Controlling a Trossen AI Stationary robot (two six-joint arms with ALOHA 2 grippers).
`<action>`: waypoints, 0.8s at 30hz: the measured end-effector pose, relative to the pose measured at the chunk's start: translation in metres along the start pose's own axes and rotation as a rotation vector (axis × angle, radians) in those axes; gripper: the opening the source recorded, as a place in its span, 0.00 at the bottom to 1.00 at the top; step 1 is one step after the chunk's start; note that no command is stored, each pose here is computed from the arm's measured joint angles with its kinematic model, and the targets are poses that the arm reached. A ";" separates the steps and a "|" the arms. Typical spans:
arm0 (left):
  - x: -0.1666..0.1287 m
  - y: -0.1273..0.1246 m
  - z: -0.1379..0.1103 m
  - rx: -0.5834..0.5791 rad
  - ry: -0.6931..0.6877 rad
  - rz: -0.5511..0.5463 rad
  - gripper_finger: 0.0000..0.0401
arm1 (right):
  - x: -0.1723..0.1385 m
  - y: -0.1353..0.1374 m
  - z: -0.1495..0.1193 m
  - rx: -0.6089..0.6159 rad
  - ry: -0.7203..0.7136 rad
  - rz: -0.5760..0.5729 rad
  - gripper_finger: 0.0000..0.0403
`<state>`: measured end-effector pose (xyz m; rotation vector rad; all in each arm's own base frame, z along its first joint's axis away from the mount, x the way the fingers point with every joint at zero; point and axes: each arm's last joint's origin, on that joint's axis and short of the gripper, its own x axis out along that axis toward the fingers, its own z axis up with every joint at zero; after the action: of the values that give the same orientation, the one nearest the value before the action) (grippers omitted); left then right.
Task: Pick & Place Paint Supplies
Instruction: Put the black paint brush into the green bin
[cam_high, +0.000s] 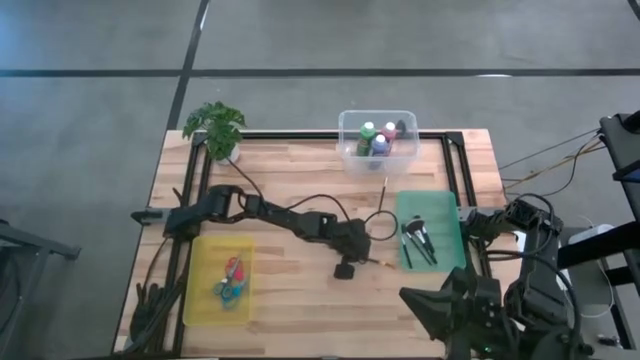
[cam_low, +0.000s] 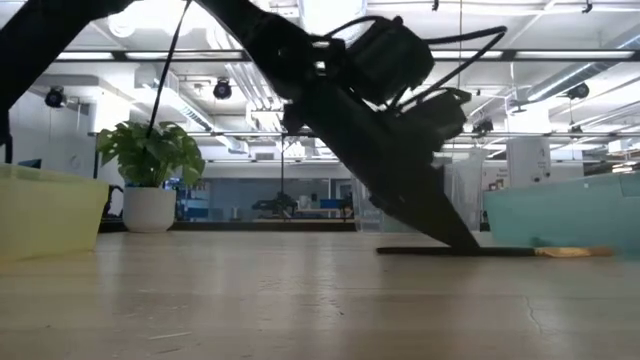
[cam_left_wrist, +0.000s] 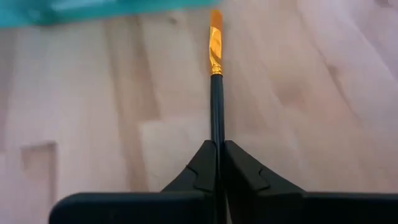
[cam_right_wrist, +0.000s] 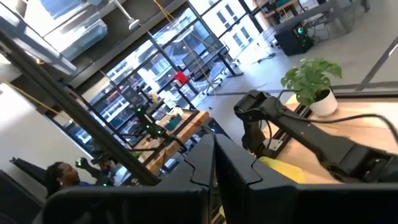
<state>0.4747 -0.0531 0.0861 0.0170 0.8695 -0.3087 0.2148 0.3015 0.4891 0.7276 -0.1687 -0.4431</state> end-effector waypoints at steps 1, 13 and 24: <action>-0.006 -0.004 0.003 0.014 0.004 -0.009 0.04 | 0.000 0.001 0.001 -0.009 0.000 0.001 0.03; -0.087 -0.039 0.066 0.164 -0.247 -0.102 0.00 | 0.000 0.005 0.006 -0.090 -0.006 0.005 0.03; -0.090 -0.025 0.056 0.237 -0.147 -0.071 0.13 | 0.007 0.000 -0.005 -0.138 -0.013 -0.009 0.03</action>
<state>0.4553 -0.0613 0.1932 0.1816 0.6849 -0.4728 0.2225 0.3017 0.4858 0.5899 -0.1456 -0.4630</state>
